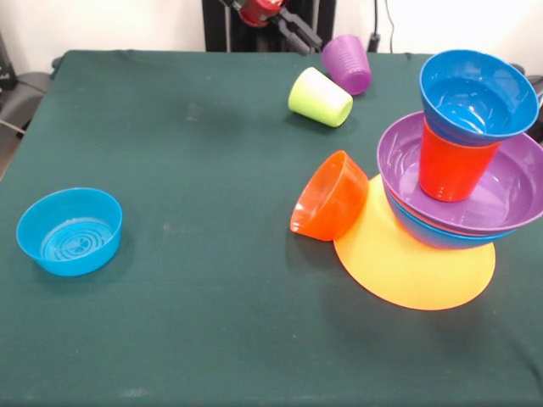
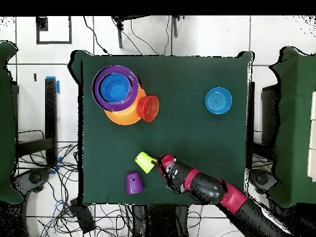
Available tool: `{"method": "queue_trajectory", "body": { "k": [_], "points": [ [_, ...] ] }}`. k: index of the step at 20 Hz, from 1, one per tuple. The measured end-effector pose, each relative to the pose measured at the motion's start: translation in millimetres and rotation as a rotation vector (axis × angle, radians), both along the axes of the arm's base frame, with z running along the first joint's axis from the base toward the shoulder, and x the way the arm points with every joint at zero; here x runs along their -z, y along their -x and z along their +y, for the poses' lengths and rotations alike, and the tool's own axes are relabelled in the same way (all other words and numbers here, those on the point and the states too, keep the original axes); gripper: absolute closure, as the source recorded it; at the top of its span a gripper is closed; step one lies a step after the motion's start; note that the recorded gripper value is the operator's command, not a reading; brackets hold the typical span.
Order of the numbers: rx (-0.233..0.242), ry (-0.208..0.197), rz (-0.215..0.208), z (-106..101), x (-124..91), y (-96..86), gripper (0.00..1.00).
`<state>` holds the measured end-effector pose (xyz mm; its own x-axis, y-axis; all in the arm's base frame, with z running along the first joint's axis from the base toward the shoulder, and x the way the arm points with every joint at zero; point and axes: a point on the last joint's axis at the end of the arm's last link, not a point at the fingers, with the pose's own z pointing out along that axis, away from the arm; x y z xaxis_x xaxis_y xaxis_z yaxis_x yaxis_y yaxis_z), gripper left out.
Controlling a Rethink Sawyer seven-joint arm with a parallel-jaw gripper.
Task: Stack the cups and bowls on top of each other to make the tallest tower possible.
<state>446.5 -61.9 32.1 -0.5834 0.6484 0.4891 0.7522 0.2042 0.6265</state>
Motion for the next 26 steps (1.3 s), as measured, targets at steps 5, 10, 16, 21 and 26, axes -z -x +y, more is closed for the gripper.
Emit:
{"method": "queue_trajectory", "body": {
  "k": [5,10,16,21,26],
  "points": [
    [0.019,0.024,-0.015,-13,12,-2.5,0.00],
    [0.024,0.024,-0.006,-22,22,0.8,0.00],
    [0.022,0.011,0.024,-32,35,11.0,0.00],
    [0.028,0.001,0.024,-31,45,12.4,0.00],
    [0.037,-0.023,0.022,-22,57,9.7,0.00]
  ]
}}
